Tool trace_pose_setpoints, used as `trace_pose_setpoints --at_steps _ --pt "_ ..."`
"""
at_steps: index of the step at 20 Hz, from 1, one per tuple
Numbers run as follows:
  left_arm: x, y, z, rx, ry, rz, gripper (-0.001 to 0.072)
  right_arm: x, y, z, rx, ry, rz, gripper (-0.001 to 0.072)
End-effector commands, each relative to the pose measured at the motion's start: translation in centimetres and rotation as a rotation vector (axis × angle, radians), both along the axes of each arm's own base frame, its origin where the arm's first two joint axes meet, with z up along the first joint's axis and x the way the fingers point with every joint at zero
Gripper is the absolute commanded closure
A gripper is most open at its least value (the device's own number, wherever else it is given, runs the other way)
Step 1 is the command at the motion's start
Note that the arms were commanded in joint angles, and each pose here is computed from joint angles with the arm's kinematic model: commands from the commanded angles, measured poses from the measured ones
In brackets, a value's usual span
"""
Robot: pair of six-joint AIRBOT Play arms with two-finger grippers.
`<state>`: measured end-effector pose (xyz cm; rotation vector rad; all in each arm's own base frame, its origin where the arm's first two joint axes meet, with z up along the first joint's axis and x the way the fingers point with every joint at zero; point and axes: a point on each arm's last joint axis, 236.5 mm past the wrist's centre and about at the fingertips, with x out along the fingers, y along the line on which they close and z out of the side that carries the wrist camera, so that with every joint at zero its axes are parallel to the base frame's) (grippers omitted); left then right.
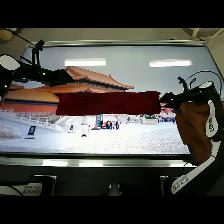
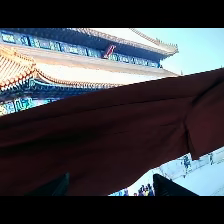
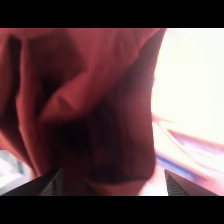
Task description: Fold the shirts.
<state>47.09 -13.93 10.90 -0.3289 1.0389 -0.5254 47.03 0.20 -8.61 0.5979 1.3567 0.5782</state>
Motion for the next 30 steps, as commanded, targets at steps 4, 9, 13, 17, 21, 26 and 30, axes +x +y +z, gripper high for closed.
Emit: trace_pose_setpoints --at_steps 4,9,13,17,21,26,30 --pt "0.0 0.0 0.0 -0.006 0.009 0.01 0.0095 1.1 4.5 -0.5 0.063 -0.04 0.055 0.0002" --pt "0.0 0.0 0.0 -0.006 0.009 0.011 0.0095 3.6 7.0 4.8 0.263 -0.185 0.011 0.0003" --pt "0.0 0.0 0.0 -0.006 0.009 0.01 0.0095 1.6 8.5 6.5 0.325 -0.17 0.105 0.0004" --pt "0.0 0.0 0.0 -0.005 0.008 0.011 0.0095 0.8 8.8 7.4 0.325 -0.183 0.148 0.0004" --pt "0.0 0.0 0.0 -0.005 0.008 0.011 0.0095 -0.9 9.2 3.4 0.138 -0.095 0.234 0.0004" --pt "0.0 -0.2 -0.1 -0.006 0.009 0.009 0.0095 0.0 9.3 -1.0 -0.123 -0.059 0.224 0.0457" --pt "0.2 -2.8 -2.0 -0.006 0.029 -0.031 0.0473 0.9 8.9 2.6 -0.167 -0.139 0.21 0.0692"
